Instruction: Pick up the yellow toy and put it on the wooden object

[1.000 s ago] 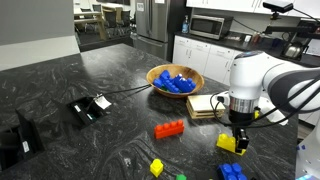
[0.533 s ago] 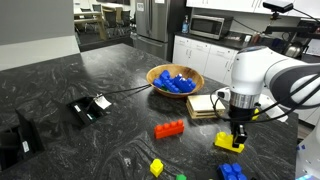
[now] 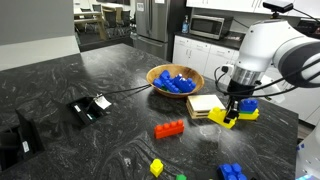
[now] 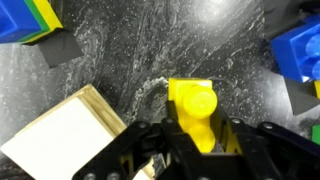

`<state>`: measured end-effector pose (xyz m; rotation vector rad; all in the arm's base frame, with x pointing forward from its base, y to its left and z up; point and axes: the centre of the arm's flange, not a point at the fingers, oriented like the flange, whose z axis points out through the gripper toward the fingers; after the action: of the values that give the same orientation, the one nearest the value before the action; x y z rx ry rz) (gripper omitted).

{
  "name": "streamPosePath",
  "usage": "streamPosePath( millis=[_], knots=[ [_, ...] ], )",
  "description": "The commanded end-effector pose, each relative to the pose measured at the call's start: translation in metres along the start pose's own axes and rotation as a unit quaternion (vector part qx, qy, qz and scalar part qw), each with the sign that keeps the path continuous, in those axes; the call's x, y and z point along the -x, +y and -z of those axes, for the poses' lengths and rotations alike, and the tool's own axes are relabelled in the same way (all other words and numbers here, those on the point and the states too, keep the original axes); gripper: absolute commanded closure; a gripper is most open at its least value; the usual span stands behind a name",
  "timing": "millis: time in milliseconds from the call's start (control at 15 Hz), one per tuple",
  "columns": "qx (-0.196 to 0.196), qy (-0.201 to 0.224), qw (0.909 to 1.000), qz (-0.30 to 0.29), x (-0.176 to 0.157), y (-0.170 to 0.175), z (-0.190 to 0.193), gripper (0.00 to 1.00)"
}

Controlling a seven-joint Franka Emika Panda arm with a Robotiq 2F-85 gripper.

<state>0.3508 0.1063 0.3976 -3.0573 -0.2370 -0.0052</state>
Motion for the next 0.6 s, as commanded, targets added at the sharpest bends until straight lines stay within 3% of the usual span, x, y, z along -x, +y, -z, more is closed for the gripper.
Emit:
streamPosePath(
  millis=[0,333,533],
  knots=[
    [0.023,0.040,0.9961,-0.075,-0.007,0.024,0.033,0.89],
    [0.076,0.054,0.9731,-0.211,-0.017,0.081,0.058,0.89],
    [0.092,0.038,0.9634,-0.249,-0.024,0.103,0.053,0.89]
  ],
)
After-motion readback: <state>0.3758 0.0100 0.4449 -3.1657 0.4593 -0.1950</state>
